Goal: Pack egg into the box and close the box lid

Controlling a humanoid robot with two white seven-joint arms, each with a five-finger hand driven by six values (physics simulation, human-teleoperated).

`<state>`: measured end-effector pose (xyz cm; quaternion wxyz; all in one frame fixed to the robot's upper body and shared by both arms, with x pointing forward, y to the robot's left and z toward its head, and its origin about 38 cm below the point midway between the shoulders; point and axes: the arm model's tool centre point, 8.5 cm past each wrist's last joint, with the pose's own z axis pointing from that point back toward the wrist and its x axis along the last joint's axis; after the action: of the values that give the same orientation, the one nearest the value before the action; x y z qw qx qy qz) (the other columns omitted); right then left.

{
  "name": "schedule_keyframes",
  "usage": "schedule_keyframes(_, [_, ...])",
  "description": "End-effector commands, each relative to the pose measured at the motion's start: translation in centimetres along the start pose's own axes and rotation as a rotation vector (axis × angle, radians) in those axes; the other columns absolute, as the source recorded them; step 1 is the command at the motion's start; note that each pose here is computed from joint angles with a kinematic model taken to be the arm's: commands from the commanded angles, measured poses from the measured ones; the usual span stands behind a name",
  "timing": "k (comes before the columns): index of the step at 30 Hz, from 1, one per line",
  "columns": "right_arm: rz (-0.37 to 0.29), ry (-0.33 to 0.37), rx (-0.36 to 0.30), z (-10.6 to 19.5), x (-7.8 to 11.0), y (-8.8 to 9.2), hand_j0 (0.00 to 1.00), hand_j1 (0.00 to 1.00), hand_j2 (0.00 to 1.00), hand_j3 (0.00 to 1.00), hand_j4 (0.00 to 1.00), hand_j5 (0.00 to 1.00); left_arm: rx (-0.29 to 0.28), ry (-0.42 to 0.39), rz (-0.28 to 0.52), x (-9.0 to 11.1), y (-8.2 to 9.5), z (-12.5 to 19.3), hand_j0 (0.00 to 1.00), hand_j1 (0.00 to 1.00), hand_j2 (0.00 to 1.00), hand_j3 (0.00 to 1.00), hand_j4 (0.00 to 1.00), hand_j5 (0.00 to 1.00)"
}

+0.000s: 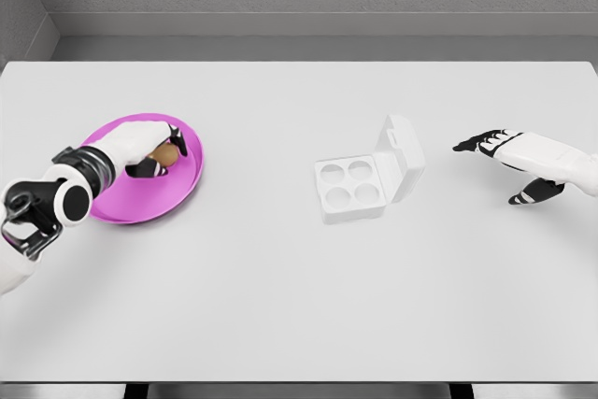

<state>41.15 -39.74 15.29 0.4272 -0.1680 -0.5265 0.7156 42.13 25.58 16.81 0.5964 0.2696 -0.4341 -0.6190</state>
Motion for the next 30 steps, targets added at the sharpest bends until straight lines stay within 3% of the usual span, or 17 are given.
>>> schedule_keyframes(1, [-0.005, 0.001, -0.004, 0.1, 0.0, -0.1, 1.00, 1.00, 1.00, 1.00, 1.00, 1.00, 0.007, -0.009, -0.006, 0.2, 0.2, 0.2, 0.49, 0.49, 0.49, 0.49, 0.49, 0.49])
schedule_keyframes(24, [0.000, 0.004, -0.001, 0.3, -0.1, -0.1, 1.00, 1.00, 1.00, 1.00, 1.00, 1.00, 0.031, -0.056, -0.014, 1.7, 1.2, 0.3, 0.47, 0.47, 0.47, 0.47, 0.47, 0.47])
schedule_keyframes(30, [0.003, 0.009, 0.002, 0.5, -0.2, -0.2, 1.00, 1.00, 1.00, 1.00, 1.00, 1.00, 0.041, -0.101, -0.030, 2.6, 1.5, 0.3, 0.46, 0.46, 0.46, 0.46, 0.46, 0.46])
